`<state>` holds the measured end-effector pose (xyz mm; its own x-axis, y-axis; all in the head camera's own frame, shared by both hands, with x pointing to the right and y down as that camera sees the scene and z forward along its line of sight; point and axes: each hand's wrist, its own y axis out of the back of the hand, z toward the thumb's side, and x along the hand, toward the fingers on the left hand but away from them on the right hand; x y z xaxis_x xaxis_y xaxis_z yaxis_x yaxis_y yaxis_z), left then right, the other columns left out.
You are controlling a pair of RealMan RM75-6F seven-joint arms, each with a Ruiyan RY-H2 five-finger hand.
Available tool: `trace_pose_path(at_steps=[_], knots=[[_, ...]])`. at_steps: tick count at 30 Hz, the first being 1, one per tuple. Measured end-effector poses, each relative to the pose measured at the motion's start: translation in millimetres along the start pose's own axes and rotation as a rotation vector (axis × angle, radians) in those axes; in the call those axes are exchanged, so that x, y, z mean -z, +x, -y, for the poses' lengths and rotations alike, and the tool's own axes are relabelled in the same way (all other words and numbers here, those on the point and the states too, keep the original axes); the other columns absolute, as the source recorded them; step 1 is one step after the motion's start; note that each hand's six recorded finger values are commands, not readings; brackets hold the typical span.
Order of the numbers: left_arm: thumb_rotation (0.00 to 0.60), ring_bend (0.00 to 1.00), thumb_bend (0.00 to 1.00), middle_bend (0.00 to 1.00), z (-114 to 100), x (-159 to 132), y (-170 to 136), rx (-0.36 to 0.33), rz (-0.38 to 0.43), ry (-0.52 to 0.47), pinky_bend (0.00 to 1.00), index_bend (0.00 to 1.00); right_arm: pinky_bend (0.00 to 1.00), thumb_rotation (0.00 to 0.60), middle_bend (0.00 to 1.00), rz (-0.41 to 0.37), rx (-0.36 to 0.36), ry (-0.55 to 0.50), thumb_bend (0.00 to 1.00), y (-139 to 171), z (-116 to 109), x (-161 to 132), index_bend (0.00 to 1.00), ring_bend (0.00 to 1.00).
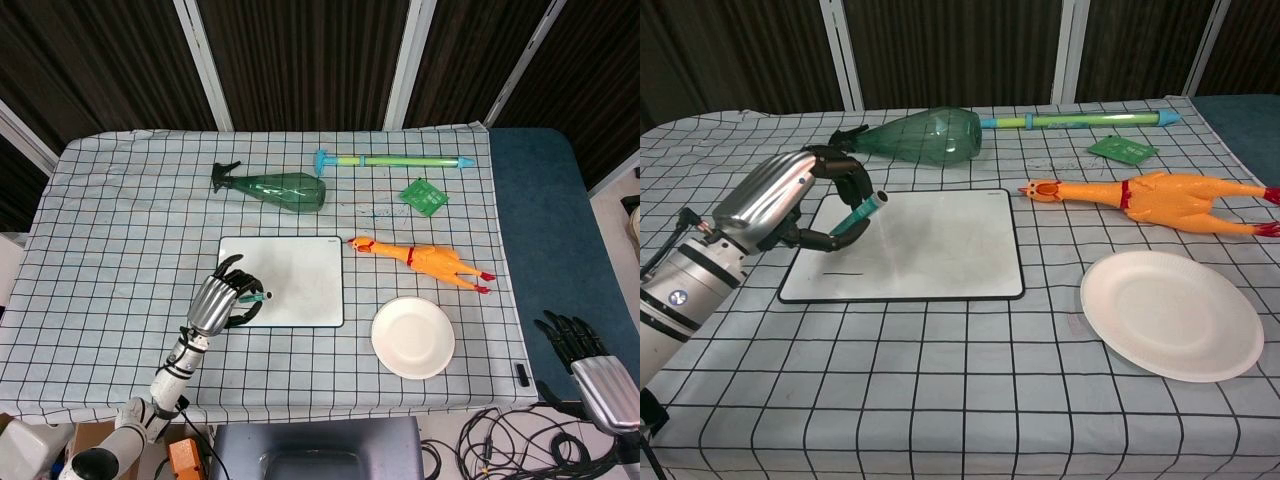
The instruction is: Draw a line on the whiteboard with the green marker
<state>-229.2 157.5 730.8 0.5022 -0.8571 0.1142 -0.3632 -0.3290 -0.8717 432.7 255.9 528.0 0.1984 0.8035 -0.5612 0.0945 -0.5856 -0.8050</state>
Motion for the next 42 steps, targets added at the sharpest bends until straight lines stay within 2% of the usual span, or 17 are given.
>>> trace_pose_path(at_steps=[3,6,13,17,21,27,34,36,39,41,42], knots=[[0.600,0.48,0.47,0.77,-14.3,19.6,-7.4,0.003,-0.007,0.105,0.18,0.78,0.01,0.600,0.00,-0.005,0.001,-0.007,0.27,1.3,-0.7,-0.4,0.00,0.00],[0.600,0.47,0.47,0.77,-24.8,45.6,-18.4,0.038,-0.041,0.213,0.17,0.78,0.01,0.600,0.00,-0.008,0.001,-0.008,0.27,2.0,-0.7,-0.7,0.00,0.00],[0.600,0.41,0.46,0.69,-22.0,106.2,-49.5,0.221,-0.198,0.388,0.14,0.70,0.01,0.600,0.00,-0.015,-0.011,0.012,0.27,0.5,3.7,-4.3,0.00,0.00],[0.600,0.33,0.44,0.60,-19.2,130.0,-67.5,0.314,-0.263,0.473,0.08,0.58,0.01,0.600,0.00,-0.013,-0.013,0.016,0.27,-0.9,4.9,-5.1,0.00,0.00],[0.600,0.27,0.41,0.49,-19.5,140.4,-77.1,0.350,-0.295,0.514,0.04,0.47,0.01,0.600,0.00,-0.012,-0.014,0.020,0.27,-1.3,5.5,-5.4,0.00,0.00],[0.600,0.24,0.38,0.38,-23.5,140.0,-80.4,0.332,-0.297,0.497,0.01,0.43,0.01,0.600,0.00,-0.011,-0.015,0.025,0.27,-1.7,6.4,-5.7,0.00,0.00],[0.600,0.22,0.36,0.36,-34.3,130.9,-81.9,0.267,-0.263,0.484,0.01,0.38,0.01,0.600,0.00,-0.011,-0.012,0.019,0.27,-1.5,5.5,-6.0,0.00,0.00],[0.600,0.18,0.36,0.32,-41.2,126.3,-85.3,0.228,-0.250,0.472,0.02,0.33,0.01,0.600,0.00,-0.012,-0.011,0.017,0.27,-1.2,5.1,-5.8,0.00,0.00],[0.600,0.02,0.35,0.09,-54.5,119.1,-100.0,0.162,-0.241,0.438,0.03,0.09,0.01,0.600,0.00,-0.012,-0.010,0.016,0.27,-0.5,4.6,-5.3,0.00,0.00],[0.600,0.00,0.35,0.00,-61.7,114.6,-117.9,0.139,-0.246,0.400,0.01,0.01,0.01,0.600,0.00,-0.009,-0.009,0.019,0.27,-0.5,4.7,-4.8,0.00,0.00],[0.600,0.00,0.35,0.00,-63.5,112.6,-126.1,0.139,-0.250,0.378,0.00,0.00,0.01,0.600,0.00,-0.008,-0.008,0.020,0.27,-0.7,4.9,-4.6,0.00,0.00]])
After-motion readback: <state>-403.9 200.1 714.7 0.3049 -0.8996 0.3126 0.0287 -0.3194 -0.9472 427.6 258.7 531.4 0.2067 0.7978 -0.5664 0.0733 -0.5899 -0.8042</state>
